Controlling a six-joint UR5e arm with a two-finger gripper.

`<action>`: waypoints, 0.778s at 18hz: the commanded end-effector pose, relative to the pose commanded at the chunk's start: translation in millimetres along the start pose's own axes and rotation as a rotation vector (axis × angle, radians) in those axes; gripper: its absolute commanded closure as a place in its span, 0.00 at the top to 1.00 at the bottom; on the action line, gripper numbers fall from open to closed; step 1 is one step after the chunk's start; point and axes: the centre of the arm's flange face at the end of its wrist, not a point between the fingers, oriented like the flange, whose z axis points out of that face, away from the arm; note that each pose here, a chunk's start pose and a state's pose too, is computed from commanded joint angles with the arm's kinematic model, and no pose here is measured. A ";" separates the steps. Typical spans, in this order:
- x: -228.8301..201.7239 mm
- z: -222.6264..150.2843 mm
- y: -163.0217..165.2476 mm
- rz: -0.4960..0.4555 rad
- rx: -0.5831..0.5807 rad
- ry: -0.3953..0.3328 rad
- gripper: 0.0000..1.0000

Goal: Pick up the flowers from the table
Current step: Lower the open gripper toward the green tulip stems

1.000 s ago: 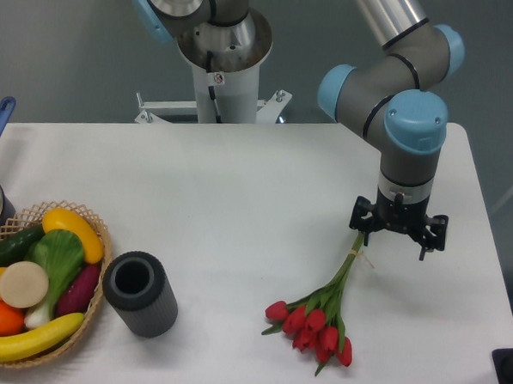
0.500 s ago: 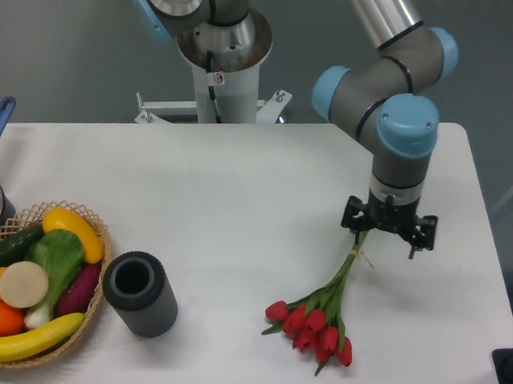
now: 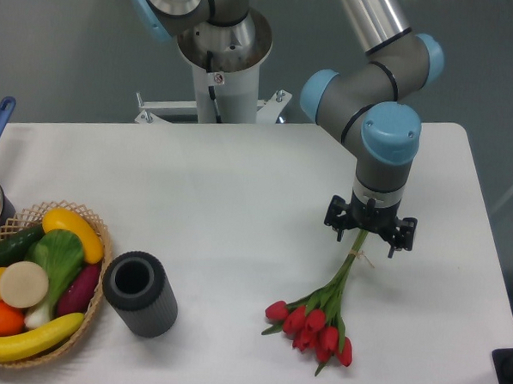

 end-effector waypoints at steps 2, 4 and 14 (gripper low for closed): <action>6.2 11.2 0.8 0.000 -0.007 0.011 1.00; 7.4 14.5 0.7 0.003 -0.013 0.019 1.00; 15.1 51.9 -22.9 0.013 -0.034 0.071 1.00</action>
